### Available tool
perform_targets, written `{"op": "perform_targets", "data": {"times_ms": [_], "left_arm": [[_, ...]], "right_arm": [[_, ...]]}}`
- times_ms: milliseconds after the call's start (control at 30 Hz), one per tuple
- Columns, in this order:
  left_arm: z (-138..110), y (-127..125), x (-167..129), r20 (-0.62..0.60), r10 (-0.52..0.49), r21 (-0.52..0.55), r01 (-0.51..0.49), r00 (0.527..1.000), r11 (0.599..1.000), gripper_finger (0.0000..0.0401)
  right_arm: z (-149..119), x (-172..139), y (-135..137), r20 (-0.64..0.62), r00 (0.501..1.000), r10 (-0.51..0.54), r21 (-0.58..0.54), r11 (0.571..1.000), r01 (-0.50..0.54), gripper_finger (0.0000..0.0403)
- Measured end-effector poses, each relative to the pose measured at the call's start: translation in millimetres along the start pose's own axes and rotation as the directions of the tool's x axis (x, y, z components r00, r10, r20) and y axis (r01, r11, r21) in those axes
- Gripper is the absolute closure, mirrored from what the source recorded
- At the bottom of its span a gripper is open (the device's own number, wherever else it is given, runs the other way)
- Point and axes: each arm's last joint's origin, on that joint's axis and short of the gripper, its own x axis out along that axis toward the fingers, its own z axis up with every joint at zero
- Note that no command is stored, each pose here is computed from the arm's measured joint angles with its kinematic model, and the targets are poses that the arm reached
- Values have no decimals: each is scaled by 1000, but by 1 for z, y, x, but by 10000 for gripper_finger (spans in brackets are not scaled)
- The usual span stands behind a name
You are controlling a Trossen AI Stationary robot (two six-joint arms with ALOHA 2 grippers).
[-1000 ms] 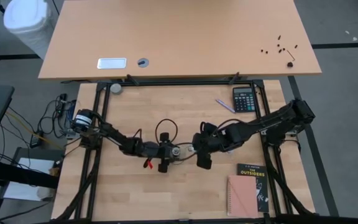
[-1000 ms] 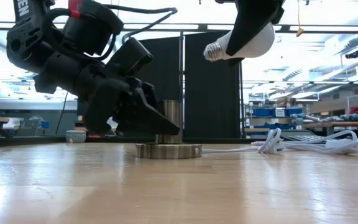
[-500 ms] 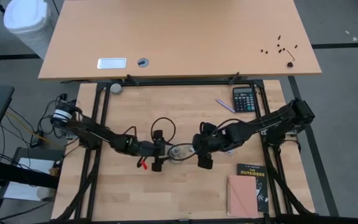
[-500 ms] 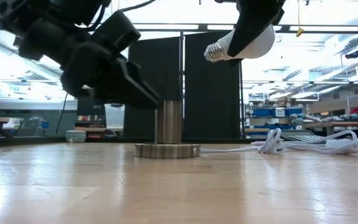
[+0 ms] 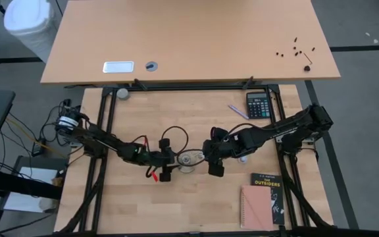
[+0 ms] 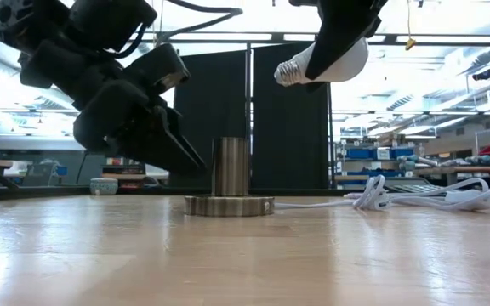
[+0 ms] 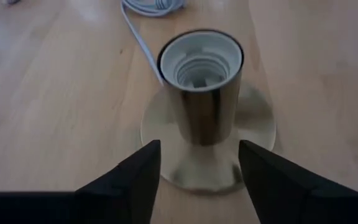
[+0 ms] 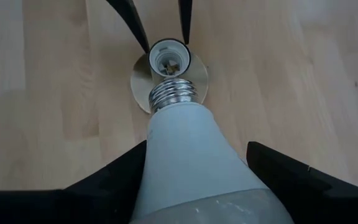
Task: Screw lightbulb
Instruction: Insert the light bulb into the lamp
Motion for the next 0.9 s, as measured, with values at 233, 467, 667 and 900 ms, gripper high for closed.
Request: {"op": "perform_targets", "data": {"times_ms": [233, 467, 667, 900], "left_arm": [[4, -1, 0, 38, -7, -14, 7, 999, 1000, 250], [5, -1, 1, 57, -11, -52, 14, 998, 999, 312], [1, -6, 17, 122, -17, -98, 30, 992, 995, 349], [-7, -12, 27, 111, -139, -156, 155, 984, 976, 360]], "right_arm": [[1, 0, -1, 7, 1000, 0, 0, 1000, 0, 141], [2, 0, -1, 19, 1000, 4, -2, 1000, -4, 141], [3, 0, -1, 26, 1000, 6, -1, 1000, -6, 141], [2, 0, -1, 13, 1000, 7, 0, 1000, -7, 141]]}}
